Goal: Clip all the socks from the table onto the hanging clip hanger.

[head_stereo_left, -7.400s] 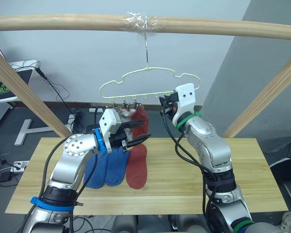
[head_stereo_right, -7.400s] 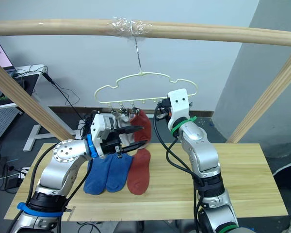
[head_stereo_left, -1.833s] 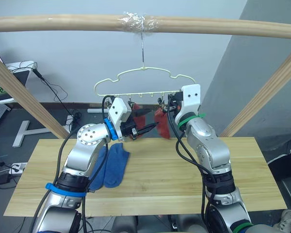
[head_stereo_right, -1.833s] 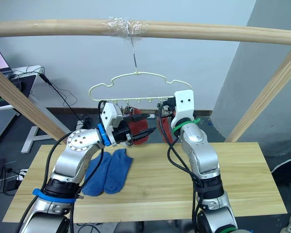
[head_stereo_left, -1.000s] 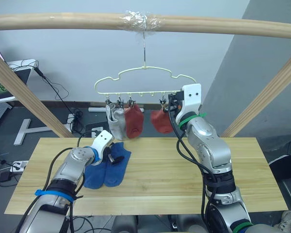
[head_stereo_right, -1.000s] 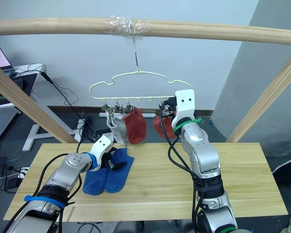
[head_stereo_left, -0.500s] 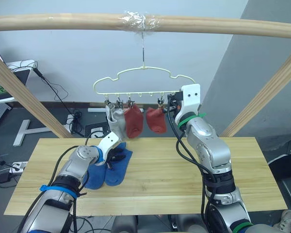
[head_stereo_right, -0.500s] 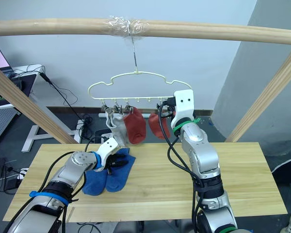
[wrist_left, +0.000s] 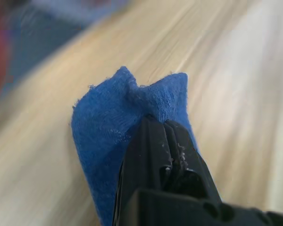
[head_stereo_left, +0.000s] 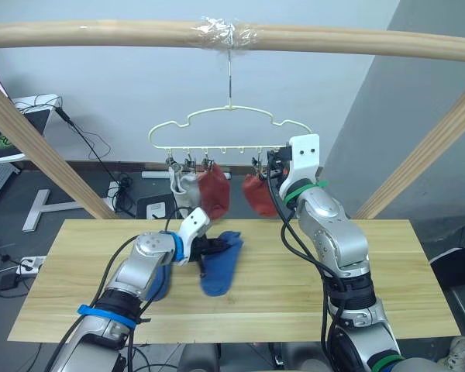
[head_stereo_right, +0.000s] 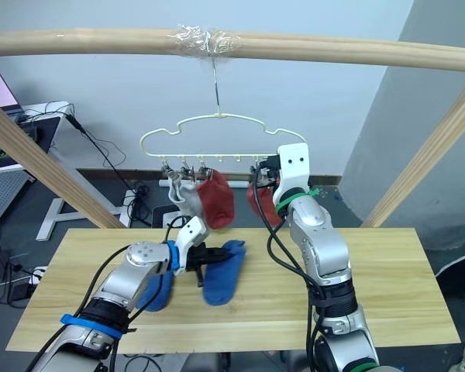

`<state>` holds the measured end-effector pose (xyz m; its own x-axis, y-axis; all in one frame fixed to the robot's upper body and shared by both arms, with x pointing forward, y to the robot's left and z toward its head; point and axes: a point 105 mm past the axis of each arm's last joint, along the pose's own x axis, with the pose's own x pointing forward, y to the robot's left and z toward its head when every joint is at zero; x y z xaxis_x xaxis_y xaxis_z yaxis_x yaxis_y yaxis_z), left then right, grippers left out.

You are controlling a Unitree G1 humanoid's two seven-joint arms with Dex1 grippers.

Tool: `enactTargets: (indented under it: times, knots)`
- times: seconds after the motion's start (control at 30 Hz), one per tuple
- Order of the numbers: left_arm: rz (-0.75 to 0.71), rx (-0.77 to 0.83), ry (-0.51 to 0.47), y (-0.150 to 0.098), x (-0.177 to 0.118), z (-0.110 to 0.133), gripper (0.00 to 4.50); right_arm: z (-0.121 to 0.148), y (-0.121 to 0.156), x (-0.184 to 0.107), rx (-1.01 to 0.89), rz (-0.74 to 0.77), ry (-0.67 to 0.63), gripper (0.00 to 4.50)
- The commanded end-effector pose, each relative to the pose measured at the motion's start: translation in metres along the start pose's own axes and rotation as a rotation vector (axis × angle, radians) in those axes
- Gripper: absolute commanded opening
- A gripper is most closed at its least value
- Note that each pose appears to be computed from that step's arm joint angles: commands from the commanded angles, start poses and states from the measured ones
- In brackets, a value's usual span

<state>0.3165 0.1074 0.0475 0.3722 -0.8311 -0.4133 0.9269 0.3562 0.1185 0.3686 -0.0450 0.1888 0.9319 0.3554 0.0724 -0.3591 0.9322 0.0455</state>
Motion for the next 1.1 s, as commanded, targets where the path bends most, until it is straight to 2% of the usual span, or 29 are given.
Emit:
enactTargets:
  times: [0.03, 0.17, 0.33, 0.53, 1.1]
  knots:
    - [0.01, 0.048, -0.154, 0.001, 0.014, 0.048, 0.01, 0.02, 0.005, -0.002, 0.0, 0.016, -0.072, 0.0]
    - [0.037, 0.032, -0.253, 0.002, 0.031, 0.079, 0.01, 0.021, 0.005, -0.002, 0.004, 0.017, -0.071, 0.0]
    - [0.162, 0.067, -0.28, 0.02, 0.044, 0.095, 0.01, 0.021, 0.006, -0.003, 0.005, 0.021, -0.069, 0.0]
    - [0.204, 0.074, -0.34, 0.03, 0.048, 0.115, 0.01, 0.018, 0.007, -0.004, 0.006, 0.029, -0.054, 0.0]
    - [0.241, 0.108, -0.412, 0.036, 0.039, 0.139, 0.01, 0.015, 0.006, -0.006, -0.002, 0.032, -0.048, 0.0]
